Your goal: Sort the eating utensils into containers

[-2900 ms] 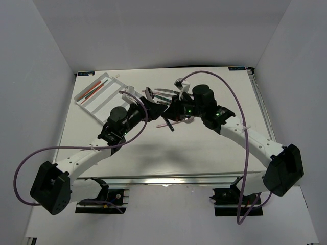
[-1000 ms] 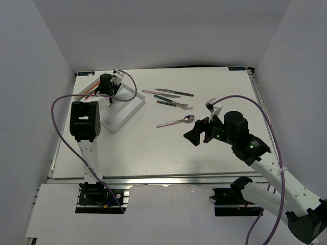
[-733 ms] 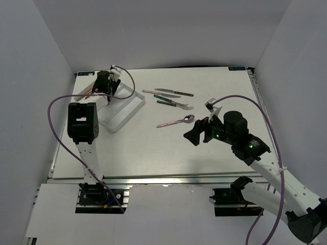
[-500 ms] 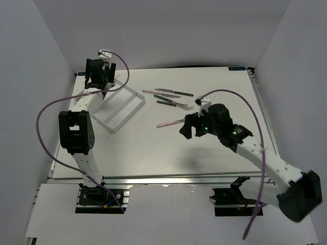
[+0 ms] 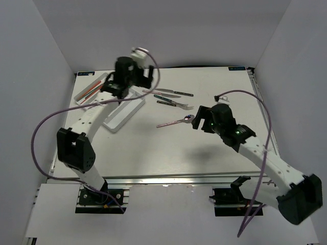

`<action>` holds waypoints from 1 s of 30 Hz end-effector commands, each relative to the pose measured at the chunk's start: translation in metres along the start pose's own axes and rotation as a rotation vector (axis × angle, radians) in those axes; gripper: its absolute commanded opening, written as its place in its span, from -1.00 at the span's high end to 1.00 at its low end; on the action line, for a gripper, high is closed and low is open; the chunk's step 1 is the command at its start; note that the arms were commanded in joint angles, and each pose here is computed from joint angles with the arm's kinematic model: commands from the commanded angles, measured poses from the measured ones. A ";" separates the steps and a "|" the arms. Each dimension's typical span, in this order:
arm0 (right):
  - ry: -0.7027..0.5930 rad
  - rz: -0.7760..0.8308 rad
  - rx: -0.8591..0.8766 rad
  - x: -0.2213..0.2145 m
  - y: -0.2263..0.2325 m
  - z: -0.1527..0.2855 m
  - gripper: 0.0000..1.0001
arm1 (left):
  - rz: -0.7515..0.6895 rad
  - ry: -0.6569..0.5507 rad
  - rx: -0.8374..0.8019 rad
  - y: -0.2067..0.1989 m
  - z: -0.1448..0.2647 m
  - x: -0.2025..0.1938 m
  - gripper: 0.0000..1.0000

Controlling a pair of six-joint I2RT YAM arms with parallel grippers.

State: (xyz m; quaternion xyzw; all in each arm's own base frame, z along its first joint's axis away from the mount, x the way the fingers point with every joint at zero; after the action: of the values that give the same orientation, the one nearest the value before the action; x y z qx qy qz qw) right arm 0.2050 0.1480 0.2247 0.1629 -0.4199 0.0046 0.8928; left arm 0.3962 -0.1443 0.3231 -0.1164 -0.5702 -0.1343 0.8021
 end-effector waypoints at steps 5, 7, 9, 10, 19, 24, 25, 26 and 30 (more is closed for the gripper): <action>-0.096 -0.029 0.112 -0.007 -0.015 0.075 -0.79 | -0.186 0.359 -0.322 -0.109 -0.028 -0.091 -0.94; -0.088 -0.014 0.141 -0.011 -0.017 0.084 -0.79 | -0.183 0.370 -0.380 -0.124 -0.034 -0.101 -0.93; -0.081 0.004 0.136 -0.014 -0.021 0.094 -0.79 | -0.208 0.412 -0.412 -0.142 -0.044 -0.120 -0.92; -0.081 0.008 0.140 -0.015 -0.022 0.097 -0.79 | -0.211 0.431 -0.432 -0.147 -0.048 -0.126 -0.90; -0.072 0.054 0.176 -0.018 -0.024 0.109 -0.79 | -0.276 0.585 -0.446 -0.164 -0.074 -0.191 -0.73; -0.091 0.065 0.183 -0.015 -0.023 0.110 -0.78 | -0.272 0.598 -0.403 -0.163 -0.083 -0.209 -0.58; -0.097 0.064 0.177 -0.015 -0.024 0.111 -0.79 | -0.274 0.607 -0.403 -0.163 -0.083 -0.212 -0.51; -0.109 0.067 0.180 -0.014 -0.024 0.112 -0.79 | -0.277 0.619 -0.402 -0.164 -0.083 -0.215 -0.36; -0.140 0.074 0.189 -0.011 -0.024 0.115 -0.79 | -0.312 0.635 -0.410 -0.170 -0.072 -0.221 0.20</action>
State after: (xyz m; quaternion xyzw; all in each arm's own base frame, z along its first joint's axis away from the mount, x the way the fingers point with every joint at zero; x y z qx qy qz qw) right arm 0.1140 0.0946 0.2663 0.2281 -0.4555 0.0592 0.8585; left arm 0.3449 -0.3067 0.0987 -0.1427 -0.2745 -0.3797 0.8719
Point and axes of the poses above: each gripper's point midway between its finger pads, its own z axis back along the fingers, its own y axis along the line the jaws close on, x = y × z, the point moved 10 cm from there along z, back along the fingers, and after that the axes turned 5 degrees about z, right-handed, at the moved point
